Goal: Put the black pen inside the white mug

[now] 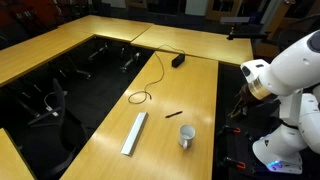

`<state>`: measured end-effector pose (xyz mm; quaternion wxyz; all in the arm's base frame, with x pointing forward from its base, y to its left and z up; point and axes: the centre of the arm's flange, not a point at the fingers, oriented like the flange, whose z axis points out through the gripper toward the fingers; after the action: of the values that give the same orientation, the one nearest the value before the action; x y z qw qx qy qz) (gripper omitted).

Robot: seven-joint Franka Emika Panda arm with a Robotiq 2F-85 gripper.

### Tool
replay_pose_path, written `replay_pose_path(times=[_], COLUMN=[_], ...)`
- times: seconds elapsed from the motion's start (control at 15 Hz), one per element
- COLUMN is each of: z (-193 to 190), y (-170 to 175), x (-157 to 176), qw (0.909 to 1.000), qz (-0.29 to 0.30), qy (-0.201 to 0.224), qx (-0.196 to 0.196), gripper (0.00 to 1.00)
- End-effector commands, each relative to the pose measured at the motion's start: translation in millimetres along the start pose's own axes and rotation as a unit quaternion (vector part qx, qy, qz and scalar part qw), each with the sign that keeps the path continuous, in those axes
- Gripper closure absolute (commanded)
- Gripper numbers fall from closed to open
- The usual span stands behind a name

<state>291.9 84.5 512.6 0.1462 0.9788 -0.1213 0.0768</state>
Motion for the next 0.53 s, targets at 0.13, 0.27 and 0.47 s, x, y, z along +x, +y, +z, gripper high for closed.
replay_pose_path(times=[0.13,0.27,0.47], z=[1,5,21], y=[0,1,6], x=[8,24,59], qw=[0.9997,0.9983,0.9915], qz=[-0.017,-0.041,-0.096], qy=[-0.016,-0.037,-0.080], qx=[0.010,0.018,0.035], gripper=[0.00,0.00,0.00])
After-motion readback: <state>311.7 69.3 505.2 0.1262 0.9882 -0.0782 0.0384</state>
